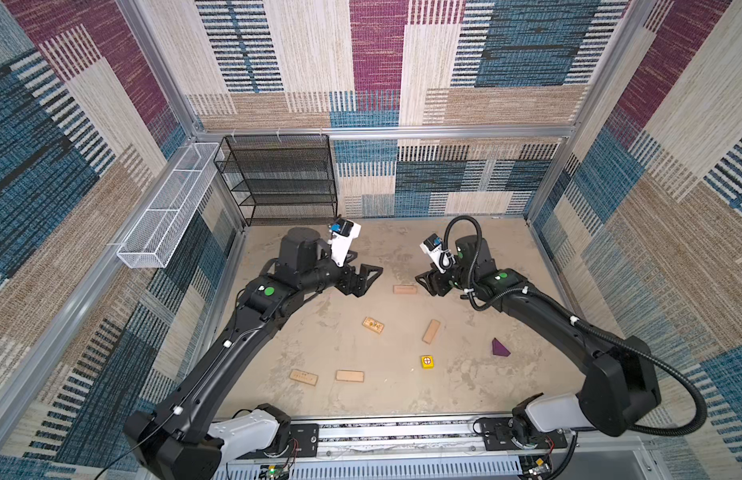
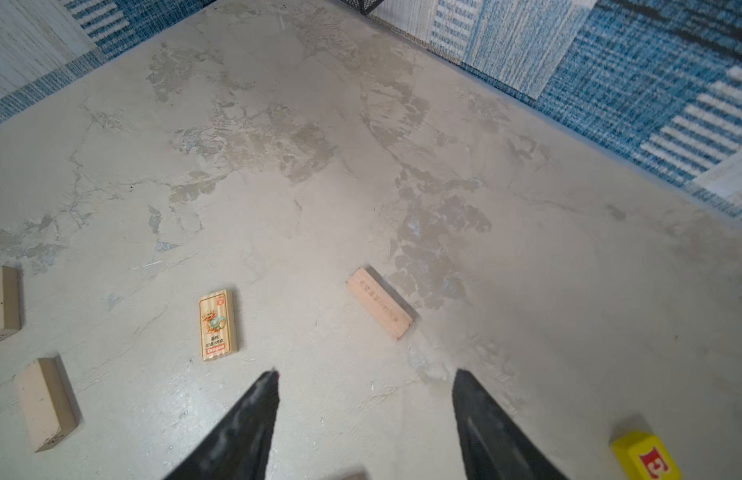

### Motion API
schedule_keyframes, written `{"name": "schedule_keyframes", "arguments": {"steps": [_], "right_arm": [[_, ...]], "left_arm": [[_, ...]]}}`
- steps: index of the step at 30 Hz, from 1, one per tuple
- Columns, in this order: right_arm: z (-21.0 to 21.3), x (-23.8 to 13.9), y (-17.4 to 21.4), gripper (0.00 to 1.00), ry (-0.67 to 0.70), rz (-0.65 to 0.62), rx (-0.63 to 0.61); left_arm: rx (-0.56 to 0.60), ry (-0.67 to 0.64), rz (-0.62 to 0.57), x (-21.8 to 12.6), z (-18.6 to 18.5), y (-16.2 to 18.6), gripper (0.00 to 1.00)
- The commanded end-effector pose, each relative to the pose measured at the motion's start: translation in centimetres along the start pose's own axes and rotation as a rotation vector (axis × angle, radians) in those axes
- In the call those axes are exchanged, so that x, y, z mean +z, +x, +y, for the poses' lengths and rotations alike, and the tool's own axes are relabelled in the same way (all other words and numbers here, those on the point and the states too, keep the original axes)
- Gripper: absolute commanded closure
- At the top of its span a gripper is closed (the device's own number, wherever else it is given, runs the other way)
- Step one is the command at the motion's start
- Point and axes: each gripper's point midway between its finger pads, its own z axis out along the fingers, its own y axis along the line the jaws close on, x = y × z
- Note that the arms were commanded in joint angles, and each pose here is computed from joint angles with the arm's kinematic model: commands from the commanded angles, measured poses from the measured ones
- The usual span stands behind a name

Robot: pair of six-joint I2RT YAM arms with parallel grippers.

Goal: Build the wood block tower

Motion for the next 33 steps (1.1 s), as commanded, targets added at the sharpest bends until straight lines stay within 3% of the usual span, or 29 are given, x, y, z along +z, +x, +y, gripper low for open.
{"name": "schedule_keyframes", "arguments": {"steps": [1,6,11,14,21,33], "right_arm": [[-0.4,-1.0,2.5,0.29,0.057,0.017,0.057],[0.9,-1.8,6.6,0.28,0.026,0.036,0.038],[1.6,-1.5,8.2,0.26,-0.004,0.021,-0.007],[1.3,-0.7,9.7,0.26,0.004,0.094,-0.018],[1.5,1.4,13.1,0.26,-0.009,0.287,-0.050],[3.5,3.1,17.2,0.22,-0.063,0.485,-0.139]], "left_arm": [[0.192,0.100,0.008,2.6,-2.5,0.1,0.09],[0.304,0.252,0.118,5.9,-5.3,4.5,0.07],[0.433,0.338,0.224,5.9,-6.8,8.8,0.03],[0.541,0.288,0.284,5.3,-6.3,10.6,0.01],[0.697,0.186,0.263,2.5,-5.3,11.6,0.01],[0.772,0.157,0.218,1.6,-5.0,12.4,0.01]]}}
